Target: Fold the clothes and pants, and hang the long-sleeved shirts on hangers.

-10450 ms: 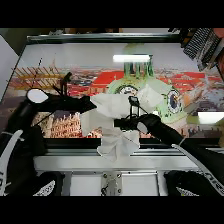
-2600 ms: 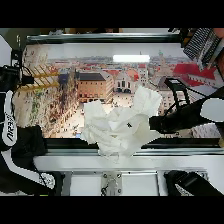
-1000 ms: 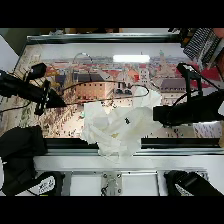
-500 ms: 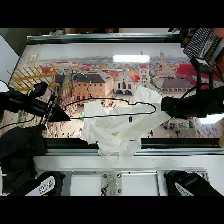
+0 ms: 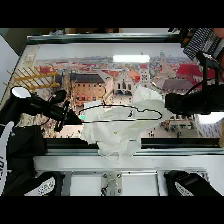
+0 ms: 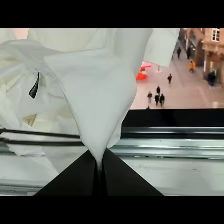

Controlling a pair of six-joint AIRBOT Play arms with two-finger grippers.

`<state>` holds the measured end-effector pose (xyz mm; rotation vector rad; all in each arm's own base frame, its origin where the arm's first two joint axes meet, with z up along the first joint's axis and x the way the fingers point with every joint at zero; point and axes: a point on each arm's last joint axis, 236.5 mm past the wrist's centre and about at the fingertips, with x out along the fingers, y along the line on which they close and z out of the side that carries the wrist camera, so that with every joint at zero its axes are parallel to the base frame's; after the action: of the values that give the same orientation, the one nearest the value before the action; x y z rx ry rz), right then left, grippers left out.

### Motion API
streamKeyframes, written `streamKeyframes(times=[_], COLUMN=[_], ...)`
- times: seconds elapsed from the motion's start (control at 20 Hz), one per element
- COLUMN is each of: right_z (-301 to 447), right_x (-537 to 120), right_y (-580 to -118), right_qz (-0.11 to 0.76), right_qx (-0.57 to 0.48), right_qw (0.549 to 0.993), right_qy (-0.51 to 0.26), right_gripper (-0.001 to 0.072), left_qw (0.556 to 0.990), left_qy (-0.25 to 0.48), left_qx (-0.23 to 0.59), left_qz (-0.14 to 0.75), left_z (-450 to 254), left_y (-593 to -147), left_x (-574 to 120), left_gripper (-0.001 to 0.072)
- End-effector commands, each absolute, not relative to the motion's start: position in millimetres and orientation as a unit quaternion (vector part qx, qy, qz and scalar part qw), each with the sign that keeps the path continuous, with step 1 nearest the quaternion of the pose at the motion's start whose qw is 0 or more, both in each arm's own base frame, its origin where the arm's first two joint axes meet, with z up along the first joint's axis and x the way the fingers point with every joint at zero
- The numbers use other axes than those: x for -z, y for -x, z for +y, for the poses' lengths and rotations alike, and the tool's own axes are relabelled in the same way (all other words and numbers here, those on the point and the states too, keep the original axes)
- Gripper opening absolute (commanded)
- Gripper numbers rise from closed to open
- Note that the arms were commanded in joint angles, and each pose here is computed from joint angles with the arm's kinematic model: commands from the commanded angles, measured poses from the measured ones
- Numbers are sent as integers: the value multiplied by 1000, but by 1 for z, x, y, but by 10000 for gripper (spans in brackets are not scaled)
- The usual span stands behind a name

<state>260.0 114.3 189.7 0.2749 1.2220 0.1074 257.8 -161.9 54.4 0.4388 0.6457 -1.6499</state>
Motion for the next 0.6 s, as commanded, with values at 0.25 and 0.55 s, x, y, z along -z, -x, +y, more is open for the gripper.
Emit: streamKeyframes(times=[0.25,0.55], right_z=[120,153], right_x=[-187,-198], right_y=[-244,-255], right_qz=[596,564], right_qx=[-70,-126], right_qw=[791,807], right_qy=[-118,-125], right_gripper=[16,15], left_qw=[618,604], left_qy=[-191,-182], left_qx=[707,718], left_qz=[286,296], left_z=[-177,-184], left_y=[-291,-288], left_x=[-31,-17], left_gripper=[21,21])
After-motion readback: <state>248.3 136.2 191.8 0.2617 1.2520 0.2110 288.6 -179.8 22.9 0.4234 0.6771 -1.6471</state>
